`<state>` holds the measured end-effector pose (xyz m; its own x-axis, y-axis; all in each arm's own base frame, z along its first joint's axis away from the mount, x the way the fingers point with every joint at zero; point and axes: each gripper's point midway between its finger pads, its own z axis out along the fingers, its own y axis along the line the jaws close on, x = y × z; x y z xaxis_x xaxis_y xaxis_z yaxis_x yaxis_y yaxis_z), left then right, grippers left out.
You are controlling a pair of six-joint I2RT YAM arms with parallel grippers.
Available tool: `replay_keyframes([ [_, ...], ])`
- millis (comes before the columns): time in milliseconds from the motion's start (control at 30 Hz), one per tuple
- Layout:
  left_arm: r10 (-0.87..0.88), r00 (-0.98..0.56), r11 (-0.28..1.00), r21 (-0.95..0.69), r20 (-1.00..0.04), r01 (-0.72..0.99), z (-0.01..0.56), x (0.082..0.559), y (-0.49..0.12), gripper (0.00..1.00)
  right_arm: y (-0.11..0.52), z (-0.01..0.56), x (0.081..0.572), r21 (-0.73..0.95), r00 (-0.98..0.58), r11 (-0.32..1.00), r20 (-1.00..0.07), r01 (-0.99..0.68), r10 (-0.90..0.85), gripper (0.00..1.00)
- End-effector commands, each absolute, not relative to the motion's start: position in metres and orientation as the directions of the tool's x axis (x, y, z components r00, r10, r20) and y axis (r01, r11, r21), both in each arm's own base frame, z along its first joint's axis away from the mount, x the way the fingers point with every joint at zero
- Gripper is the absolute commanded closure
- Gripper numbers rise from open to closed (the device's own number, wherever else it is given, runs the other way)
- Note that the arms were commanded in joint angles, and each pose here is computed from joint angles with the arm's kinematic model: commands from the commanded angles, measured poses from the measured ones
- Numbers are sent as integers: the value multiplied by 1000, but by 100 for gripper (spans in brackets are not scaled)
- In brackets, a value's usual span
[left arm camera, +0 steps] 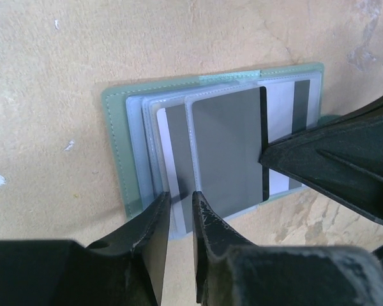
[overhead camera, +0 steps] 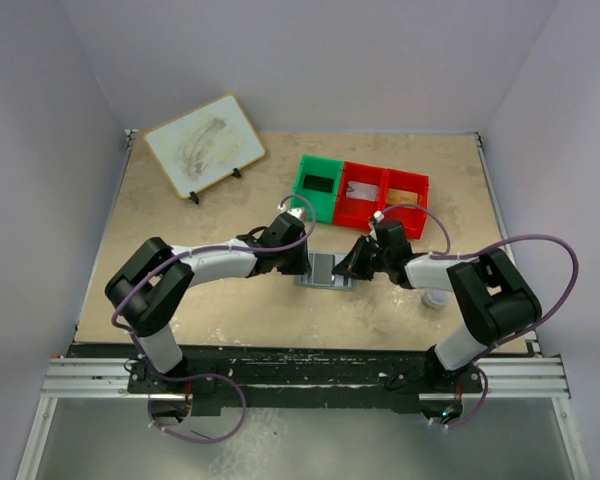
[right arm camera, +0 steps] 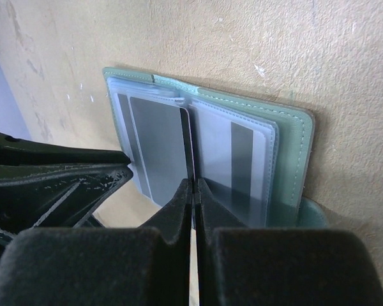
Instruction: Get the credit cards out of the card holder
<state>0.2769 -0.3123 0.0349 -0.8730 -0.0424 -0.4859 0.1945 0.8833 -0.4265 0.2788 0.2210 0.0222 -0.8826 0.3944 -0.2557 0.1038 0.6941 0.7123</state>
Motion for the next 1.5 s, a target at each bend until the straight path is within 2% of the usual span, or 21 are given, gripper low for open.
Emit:
replay_keyframes([
  [0, -55, -855, 850, -474, -515, 230, 66, 280, -326, 80, 222, 20, 281, 720, -883, 688, -258, 95, 392, 100],
  [367, -29, -872, 822, -508, -489, 258, 54, 278, -351, 76, 223, 19, 280, 726, -883, 681, -253, 98, 397, 100],
  [800, -4, -888, 934, -318, -460, 160, 14, 269, -304, 80, 218, 21, 281, 708, -876, 699, -266, 106, 402, 100],
  [1133, 12, -894, 956, -256, -448, 141, -4, 262, -291, 83, 219, 20, 280, 712, -880, 695, -263, 100, 397, 100],
  [1467, 11, -882, 962, -236, -471, 138, 2, 262, -291, 83, 220, 20, 279, 715, -881, 693, -263, 96, 393, 100],
])
